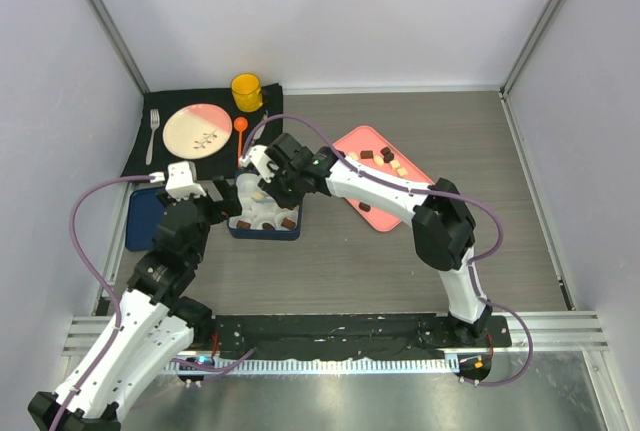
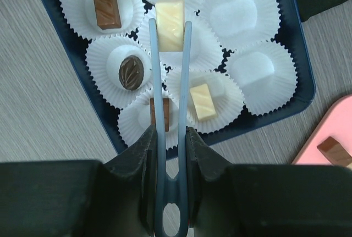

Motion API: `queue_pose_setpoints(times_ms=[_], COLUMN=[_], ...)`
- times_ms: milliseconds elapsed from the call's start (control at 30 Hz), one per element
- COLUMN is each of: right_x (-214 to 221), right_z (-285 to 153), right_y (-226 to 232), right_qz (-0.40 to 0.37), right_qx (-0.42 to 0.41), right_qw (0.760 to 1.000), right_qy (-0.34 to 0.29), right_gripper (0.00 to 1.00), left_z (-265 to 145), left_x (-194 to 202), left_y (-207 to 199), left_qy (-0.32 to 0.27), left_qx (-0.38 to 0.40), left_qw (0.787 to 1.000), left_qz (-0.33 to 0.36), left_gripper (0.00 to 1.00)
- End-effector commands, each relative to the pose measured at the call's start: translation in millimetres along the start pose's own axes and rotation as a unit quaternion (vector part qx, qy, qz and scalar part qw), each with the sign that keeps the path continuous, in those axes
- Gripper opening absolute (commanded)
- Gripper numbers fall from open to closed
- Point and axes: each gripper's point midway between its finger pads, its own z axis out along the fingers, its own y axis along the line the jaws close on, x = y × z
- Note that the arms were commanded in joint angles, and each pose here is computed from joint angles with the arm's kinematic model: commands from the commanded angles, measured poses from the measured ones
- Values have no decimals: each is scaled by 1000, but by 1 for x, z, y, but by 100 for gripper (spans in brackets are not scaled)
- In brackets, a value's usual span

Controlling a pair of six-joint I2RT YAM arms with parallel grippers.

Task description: Pack the chocolate

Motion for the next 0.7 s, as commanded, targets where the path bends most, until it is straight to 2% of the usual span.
queue_pose_setpoints(times_ms=[0,367,667], right_x=[-28,-8,1], right_z=[5,22,17], right_y=[-3,-3,0], right_qz=[9,18,18], right_qx=[8,9,7], right_qw=[999,1000,1000], right_qy=[-47,-19,-12], right_gripper=[17,18,18], left_z=[-4,-4,-3], left_x=[-29,-28,-28], left_y=[-4,-4,-5], left_qy=[-37,-35,-34], left_qx=[6,5,6], left_qw=[999,999,999], left_qz=[-13,-12,-12], left_gripper=[100,100,100])
